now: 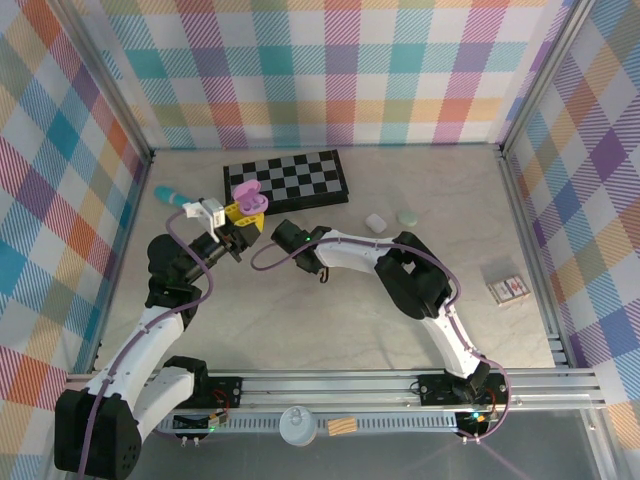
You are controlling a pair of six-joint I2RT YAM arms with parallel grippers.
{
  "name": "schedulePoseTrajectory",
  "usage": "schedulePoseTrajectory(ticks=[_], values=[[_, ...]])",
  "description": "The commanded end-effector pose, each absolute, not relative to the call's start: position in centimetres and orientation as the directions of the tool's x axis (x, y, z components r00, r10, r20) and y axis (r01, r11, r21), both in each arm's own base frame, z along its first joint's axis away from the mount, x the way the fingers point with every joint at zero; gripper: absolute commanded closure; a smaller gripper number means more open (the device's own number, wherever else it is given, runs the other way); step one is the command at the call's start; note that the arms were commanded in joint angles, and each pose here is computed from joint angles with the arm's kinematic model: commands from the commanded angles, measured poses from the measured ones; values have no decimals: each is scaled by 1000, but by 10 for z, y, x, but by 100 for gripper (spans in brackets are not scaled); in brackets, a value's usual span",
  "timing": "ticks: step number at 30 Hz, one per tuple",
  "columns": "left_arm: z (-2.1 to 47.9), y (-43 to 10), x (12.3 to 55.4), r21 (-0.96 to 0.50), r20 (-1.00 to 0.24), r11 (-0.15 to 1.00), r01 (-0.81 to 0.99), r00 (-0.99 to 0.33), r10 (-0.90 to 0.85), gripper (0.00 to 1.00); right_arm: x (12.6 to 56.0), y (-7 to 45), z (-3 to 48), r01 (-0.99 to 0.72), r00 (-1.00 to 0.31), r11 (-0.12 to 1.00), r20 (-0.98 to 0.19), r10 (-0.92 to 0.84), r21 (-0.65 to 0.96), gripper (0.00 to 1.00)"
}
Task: Insert wireless bluetooth earbuds into charging case
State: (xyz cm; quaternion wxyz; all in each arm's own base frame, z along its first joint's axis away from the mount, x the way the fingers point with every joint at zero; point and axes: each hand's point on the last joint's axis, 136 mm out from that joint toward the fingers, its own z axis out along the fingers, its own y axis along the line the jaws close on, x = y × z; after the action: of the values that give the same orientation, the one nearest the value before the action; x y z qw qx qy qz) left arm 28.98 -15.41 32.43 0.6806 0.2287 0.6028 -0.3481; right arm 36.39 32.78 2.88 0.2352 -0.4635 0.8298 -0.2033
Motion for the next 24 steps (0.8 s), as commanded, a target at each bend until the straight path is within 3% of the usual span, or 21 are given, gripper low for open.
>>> schedulePoseTrajectory(ticks=[1,9,24], values=[[332,-151,287,-89,-975,649,755,68,-213,76,367,308,18,-665,-495,467,-124,-860,-583,70],[333,-151,289,-92,-974,646,758,67,-217,76,370,304,19,-665,-495,465,-122,-860,-585,79],[333,-153,288,-91,-974,639,764,66,-218,77,370,291,42,-631,-569,541,-142,-810,-556,77]])
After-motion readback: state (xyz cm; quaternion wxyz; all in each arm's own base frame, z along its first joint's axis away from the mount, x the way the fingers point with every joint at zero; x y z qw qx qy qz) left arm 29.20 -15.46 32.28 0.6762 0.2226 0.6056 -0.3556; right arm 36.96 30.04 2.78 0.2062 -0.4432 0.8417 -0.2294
